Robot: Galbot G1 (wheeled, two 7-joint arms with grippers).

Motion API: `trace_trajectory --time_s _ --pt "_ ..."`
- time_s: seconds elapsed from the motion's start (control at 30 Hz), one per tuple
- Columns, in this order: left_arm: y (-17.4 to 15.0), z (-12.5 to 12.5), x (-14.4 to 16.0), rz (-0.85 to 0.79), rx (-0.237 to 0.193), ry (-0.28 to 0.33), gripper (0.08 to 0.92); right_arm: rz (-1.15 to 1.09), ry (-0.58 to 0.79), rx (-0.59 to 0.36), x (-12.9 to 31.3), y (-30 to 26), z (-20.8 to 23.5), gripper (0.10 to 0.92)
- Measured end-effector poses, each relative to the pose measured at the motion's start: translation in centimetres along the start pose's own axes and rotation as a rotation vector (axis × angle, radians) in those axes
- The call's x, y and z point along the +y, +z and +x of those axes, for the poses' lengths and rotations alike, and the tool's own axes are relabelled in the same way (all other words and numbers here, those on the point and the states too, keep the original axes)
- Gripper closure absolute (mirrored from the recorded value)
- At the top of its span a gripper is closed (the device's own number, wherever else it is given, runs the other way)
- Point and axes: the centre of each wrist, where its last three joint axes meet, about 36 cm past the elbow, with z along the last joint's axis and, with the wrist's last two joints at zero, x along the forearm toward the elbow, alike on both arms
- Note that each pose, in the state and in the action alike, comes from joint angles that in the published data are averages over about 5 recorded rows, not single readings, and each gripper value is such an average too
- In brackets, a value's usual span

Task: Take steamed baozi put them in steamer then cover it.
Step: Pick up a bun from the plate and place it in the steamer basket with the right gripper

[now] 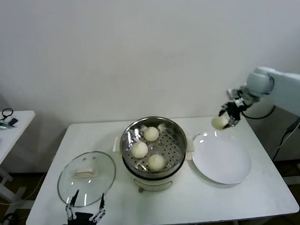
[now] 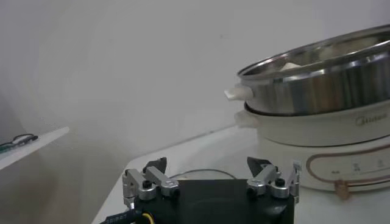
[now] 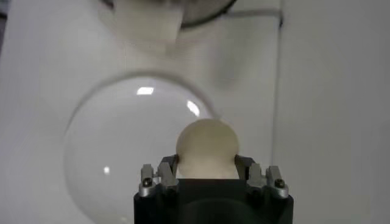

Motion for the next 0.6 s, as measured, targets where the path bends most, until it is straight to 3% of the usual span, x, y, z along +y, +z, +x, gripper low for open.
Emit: trace_trajectory --time_s 0.23,0.6 --pt "-0.3 -0.1 0.3 0.000 -0.006 0.000 0.177 0.065 0.002 -0.102 0.5 -9.3 2.3 0.386" --pt "-0.1 0.0 0.7 0.002 0.000 -0.010 0.177 0.131 -0.056 -0.078 2.3 -15.8 -2.7 0.386"
